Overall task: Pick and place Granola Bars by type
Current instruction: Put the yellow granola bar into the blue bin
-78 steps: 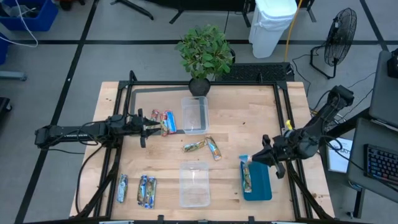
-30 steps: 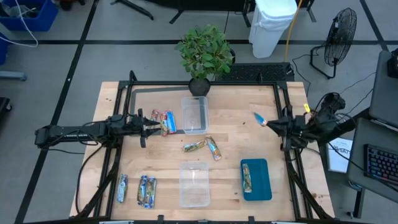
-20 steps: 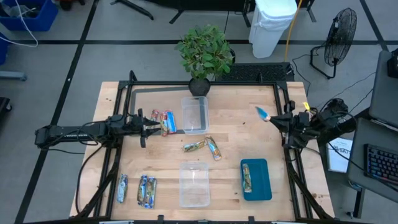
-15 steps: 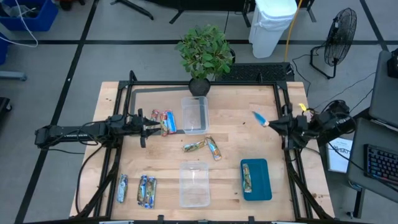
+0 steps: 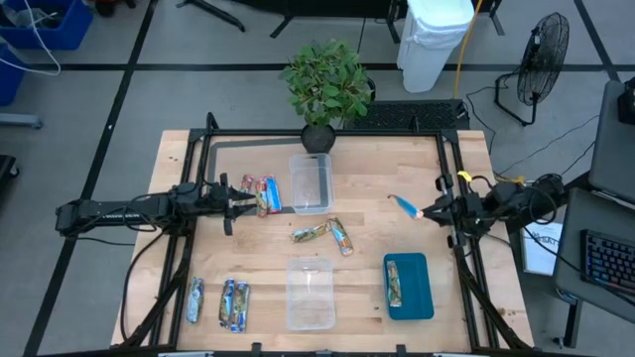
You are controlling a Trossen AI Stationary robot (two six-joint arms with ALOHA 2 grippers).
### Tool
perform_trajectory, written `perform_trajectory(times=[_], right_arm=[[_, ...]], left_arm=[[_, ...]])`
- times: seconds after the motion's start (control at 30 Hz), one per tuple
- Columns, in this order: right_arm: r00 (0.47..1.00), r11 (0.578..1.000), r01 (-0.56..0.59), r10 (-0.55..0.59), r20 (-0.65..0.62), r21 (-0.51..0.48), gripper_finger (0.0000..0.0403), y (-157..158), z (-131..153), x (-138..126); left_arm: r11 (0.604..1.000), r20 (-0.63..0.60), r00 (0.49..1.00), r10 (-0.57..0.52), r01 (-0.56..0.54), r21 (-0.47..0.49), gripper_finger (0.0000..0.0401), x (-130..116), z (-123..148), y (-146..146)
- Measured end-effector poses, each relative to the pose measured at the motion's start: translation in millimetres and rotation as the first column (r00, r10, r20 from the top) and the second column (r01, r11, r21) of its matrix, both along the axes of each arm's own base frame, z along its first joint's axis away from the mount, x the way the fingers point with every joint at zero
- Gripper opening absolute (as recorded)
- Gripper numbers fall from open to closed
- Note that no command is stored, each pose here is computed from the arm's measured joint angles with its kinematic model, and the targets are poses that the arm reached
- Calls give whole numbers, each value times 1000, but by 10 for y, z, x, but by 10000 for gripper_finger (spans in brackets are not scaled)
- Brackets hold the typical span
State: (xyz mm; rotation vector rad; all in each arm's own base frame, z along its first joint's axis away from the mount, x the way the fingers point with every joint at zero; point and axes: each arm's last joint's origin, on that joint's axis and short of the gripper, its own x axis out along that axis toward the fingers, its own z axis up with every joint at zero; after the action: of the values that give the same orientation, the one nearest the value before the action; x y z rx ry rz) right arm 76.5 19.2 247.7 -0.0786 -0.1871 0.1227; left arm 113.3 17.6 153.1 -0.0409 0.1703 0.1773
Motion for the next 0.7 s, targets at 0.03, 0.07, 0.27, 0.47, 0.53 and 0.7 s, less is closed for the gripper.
perform_trajectory(times=[0.03, 0.07, 0.27, 0.47, 0.53, 0.7], right_arm=[[1000, 1000, 6, -6, -1, 4, 0, -13, 0, 9], [1000, 1000, 25, -25, -5, 11, 0, -31, -1, 20], [994, 996, 74, -69, -81, 55, 0, -129, -47, 150], [971, 919, 92, 3, -240, 384, 0, -225, -150, 342], [951, 855, 50, 117, -286, 517, 0, -203, -170, 382], [880, 640, 202, 213, -424, 741, 0, -176, -304, 424]], left_arm=[[1000, 1, 1000, 0, 0, 0, 131, 0, 1, 0], [1000, 1, 1000, 0, 0, 0, 131, 0, 1, 0], [1000, 1, 1000, 0, 0, 0, 131, 0, 0, 0], [1000, 1, 1000, 0, 0, 0, 131, 0, 0, 0], [1000, 0, 1000, 0, 0, 0, 131, 0, 0, 0], [1000, 0, 1000, 0, 0, 0, 131, 0, 0, 0]])
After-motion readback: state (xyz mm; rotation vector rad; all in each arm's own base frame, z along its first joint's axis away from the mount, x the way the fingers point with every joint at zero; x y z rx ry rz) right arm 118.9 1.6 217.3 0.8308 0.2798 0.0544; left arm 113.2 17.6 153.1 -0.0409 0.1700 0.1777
